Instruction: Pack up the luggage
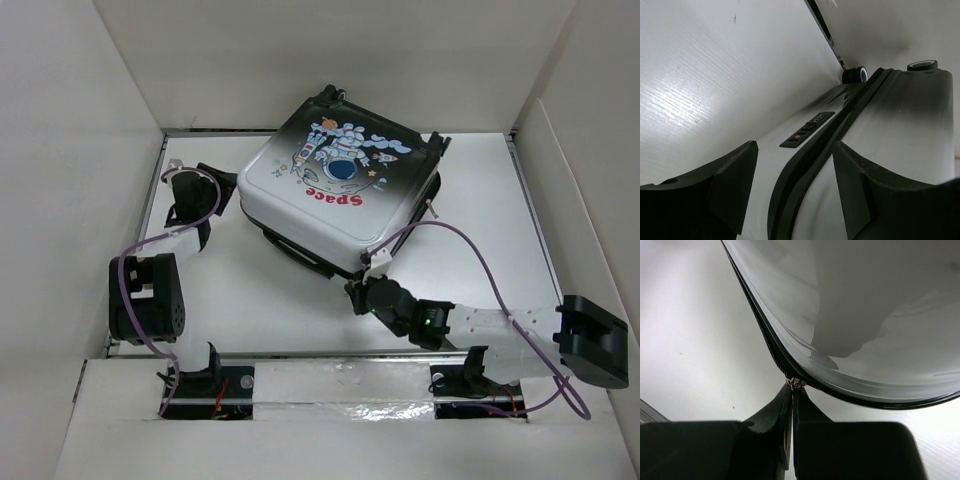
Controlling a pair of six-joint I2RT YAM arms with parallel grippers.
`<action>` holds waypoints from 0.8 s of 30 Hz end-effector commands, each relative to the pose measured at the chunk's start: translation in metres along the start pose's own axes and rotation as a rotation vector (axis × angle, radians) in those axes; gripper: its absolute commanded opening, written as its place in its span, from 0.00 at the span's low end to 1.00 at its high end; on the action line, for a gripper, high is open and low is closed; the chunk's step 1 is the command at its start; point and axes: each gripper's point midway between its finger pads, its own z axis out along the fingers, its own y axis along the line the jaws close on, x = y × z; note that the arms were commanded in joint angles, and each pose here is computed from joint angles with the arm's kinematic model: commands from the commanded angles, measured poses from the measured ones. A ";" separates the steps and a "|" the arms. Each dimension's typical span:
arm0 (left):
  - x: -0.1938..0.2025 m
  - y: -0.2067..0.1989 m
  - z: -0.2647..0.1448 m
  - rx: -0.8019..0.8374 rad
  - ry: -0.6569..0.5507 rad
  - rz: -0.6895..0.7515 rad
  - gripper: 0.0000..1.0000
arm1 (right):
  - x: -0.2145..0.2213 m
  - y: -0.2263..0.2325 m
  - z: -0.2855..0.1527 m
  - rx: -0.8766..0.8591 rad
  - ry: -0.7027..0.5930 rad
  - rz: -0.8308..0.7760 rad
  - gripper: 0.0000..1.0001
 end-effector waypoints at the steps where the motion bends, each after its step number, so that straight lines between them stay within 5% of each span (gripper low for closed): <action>1: 0.027 -0.050 -0.005 0.163 0.060 0.063 0.58 | -0.019 0.030 -0.002 -0.092 -0.026 -0.020 0.00; 11: 0.134 -0.002 -0.036 0.166 0.235 0.188 0.55 | -0.071 0.131 0.045 -0.235 -0.057 -0.134 0.00; 19: 0.141 0.020 -0.048 0.165 0.254 0.251 0.55 | -0.100 0.229 0.089 -0.382 -0.089 -0.228 0.00; 24: 0.138 0.032 -0.052 0.147 0.240 0.245 0.45 | -0.102 0.256 0.108 -0.427 -0.095 -0.245 0.00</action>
